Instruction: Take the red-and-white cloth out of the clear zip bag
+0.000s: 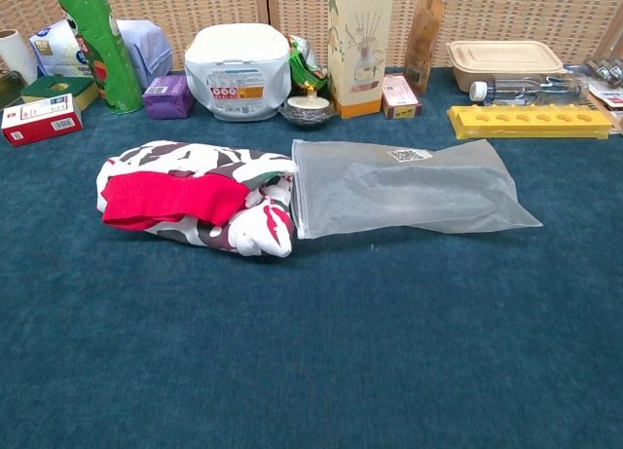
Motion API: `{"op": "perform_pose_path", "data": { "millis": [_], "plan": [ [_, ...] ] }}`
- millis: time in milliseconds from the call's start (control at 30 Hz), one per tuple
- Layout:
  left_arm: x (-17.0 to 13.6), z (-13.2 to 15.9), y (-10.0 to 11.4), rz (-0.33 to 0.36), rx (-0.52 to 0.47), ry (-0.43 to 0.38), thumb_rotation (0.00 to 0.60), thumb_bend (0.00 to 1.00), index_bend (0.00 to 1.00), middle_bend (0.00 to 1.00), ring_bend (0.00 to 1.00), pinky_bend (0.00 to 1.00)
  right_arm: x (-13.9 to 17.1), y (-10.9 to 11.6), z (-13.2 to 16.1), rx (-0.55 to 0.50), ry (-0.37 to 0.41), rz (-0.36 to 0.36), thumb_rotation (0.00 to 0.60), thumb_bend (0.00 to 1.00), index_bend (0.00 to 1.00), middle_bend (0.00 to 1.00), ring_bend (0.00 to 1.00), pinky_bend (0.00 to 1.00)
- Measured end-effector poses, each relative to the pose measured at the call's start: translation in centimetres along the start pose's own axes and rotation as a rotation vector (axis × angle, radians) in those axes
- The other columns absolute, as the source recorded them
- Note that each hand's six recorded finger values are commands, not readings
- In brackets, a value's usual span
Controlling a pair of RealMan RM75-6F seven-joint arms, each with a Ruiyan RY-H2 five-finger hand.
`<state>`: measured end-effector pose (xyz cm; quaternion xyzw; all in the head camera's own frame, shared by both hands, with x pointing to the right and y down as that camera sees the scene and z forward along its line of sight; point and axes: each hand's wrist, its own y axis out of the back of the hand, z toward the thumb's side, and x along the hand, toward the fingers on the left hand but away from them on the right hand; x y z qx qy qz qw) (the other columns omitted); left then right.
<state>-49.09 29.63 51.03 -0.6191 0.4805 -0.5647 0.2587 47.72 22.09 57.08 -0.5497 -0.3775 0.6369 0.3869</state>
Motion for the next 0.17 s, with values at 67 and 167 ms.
{"op": "perform_pose_path", "data": {
  "millis": [67,167],
  "plan": [
    [-0.2,-0.1,0.0,-0.001,-0.005,0.004,0.600,0.27,0.07,0.14,0.00,0.16,0.9,0.1,-0.2,-0.005,-0.007,-0.008,0.423,0.14,0.11,0.20,0.18,0.16],
    [0.1,0.0,0.3,0.001,-0.005,-0.004,0.600,0.27,0.07,0.14,0.00,0.16,1.7,0.1,-0.3,-0.017,-0.008,-0.017,0.421,0.14,0.11,0.20,0.18,0.16]
  ]
}}
